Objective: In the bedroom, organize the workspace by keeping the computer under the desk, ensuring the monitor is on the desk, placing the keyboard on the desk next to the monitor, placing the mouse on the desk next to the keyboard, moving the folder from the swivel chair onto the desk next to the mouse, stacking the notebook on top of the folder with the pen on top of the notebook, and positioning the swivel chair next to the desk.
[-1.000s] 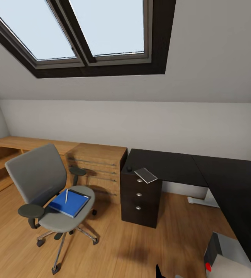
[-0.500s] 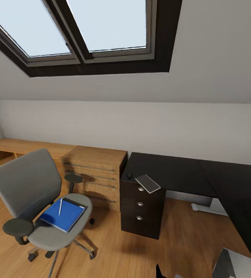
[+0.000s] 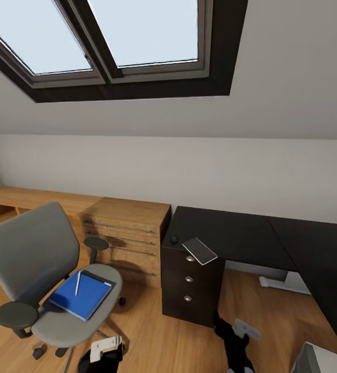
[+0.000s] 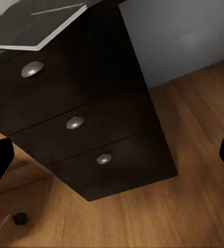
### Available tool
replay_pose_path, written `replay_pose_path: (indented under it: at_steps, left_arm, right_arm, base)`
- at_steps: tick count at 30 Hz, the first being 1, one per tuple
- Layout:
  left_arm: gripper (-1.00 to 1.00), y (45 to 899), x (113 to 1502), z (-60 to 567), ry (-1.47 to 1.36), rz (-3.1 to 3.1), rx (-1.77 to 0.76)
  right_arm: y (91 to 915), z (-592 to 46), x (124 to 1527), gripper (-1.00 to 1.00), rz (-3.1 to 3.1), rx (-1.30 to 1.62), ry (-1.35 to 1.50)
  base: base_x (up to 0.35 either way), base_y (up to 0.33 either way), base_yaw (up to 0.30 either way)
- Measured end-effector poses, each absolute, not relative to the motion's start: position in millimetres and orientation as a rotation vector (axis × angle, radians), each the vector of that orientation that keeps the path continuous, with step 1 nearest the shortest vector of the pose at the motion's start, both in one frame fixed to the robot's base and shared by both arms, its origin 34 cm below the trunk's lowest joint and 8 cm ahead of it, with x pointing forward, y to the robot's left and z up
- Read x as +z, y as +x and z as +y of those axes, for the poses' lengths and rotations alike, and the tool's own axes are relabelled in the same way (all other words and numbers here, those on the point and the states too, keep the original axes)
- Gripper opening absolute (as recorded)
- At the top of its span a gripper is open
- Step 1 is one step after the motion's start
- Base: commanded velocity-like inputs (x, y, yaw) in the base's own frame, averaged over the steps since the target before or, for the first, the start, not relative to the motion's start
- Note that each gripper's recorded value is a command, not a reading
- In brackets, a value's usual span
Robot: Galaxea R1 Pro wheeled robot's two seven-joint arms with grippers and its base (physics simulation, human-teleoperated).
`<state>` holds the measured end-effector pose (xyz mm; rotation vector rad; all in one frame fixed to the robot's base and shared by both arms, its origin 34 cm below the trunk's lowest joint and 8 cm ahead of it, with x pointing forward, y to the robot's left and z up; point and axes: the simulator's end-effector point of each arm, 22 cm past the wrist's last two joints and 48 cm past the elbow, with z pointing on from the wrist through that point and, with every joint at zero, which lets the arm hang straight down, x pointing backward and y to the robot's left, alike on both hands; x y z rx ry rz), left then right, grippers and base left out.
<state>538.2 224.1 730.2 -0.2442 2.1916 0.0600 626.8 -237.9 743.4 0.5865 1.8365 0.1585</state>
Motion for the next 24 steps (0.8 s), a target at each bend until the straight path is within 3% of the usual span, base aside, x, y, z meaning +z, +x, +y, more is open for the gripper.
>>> replay_pose_path:
  at_steps: [10, 24]
  left_arm:
    - [1.0, 573.1, 838.4, 189.4, -0.192, 2.19, -0.045]
    - [1.0, 587.5, 835.4, 184.8, -0.267, 2.297, 0.097]
  right_arm:
    - [720.5, -263.1, 793.8, 1.0, 2.048, 0.004, 0.523]
    - [733.4, -246.6, 810.1, 1.0, 2.35, -0.054, 0.388]
  base:
    - [0.001, 0.0, 0.0]
    - [0.0, 0.0, 0.0]
